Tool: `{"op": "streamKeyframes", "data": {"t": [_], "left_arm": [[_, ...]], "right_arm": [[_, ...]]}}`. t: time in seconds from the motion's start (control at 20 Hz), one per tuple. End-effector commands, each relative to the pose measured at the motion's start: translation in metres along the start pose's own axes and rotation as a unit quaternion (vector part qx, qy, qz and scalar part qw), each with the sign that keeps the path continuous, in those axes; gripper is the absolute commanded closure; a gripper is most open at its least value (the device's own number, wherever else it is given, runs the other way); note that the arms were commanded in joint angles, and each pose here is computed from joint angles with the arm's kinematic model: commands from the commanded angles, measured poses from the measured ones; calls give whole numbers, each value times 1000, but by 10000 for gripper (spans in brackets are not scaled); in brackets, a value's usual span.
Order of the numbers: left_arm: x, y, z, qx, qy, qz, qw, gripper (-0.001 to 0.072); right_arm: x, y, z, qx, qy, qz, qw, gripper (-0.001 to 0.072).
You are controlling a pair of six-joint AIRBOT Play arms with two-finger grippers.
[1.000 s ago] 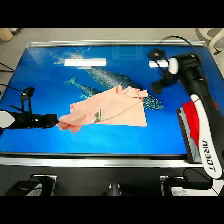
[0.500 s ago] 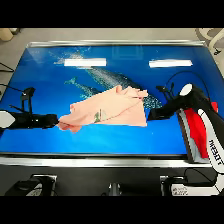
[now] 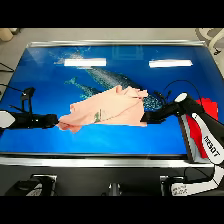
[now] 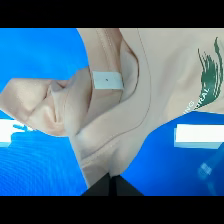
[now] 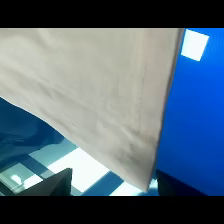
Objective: Fold the shirts.
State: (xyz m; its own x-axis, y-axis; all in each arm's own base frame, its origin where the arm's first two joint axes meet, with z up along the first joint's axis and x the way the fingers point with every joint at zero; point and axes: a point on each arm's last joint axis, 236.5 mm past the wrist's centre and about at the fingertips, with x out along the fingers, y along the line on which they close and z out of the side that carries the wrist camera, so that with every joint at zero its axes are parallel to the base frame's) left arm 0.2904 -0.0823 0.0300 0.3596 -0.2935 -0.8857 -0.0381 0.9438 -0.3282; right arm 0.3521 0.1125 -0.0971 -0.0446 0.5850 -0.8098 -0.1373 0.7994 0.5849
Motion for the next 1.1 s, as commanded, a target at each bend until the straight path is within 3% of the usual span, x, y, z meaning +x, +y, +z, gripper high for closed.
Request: {"op": "streamKeyframes", "data": {"t": [0.0, 0.2, 0.25, 0.3, 0.35, 0.5, 0.65, 0.75, 0.85, 1.0, 1.05], "left_arm": [[0, 0, 0, 6, 0, 0, 1000, 684], [0, 0, 0, 5, 0, 0, 1000, 684], [0, 0, 0, 5, 1, 0, 1000, 684], [0, -1, -1, 5, 1, -1, 1000, 684], [0, -1, -1, 5, 1, -1, 1000, 684], [-13, -6, 11, 43, -21, -4, 999, 684], [-84, -22, 73, 122, -134, 20, 983, 685], [-180, -29, 127, 162, -259, 76, 949, 685], [-310, -47, 163, 153, -409, 102, 894, 685], [-484, -91, 151, 109, -604, 34, 789, 685], [-518, -106, 138, 110, -637, 2, 763, 685]], "right_arm": [[7, -1, 14, 27, -27, 9, 999, 222], [12, 9, 18, 25, -33, 21, 999, 224], [17, 15, 18, 8, -29, 19, 999, 274], [22, 19, 19, -8, -29, 13, 999, 412], [26, 22, 25, -24, -39, 5, 999, 695], [1, 34, 41, -102, -61, -2, 993, 693], [-123, 71, 107, -154, -222, -20, 963, 693], [-270, 110, 140, -205, -394, -87, 892, 693], [-428, 175, 120, -266, -560, -171, 766, 693], [-566, 297, 11, -388, -677, -302, 548, 691], [-580, 328, -27, -414, -690, -323, 499, 691]]}}
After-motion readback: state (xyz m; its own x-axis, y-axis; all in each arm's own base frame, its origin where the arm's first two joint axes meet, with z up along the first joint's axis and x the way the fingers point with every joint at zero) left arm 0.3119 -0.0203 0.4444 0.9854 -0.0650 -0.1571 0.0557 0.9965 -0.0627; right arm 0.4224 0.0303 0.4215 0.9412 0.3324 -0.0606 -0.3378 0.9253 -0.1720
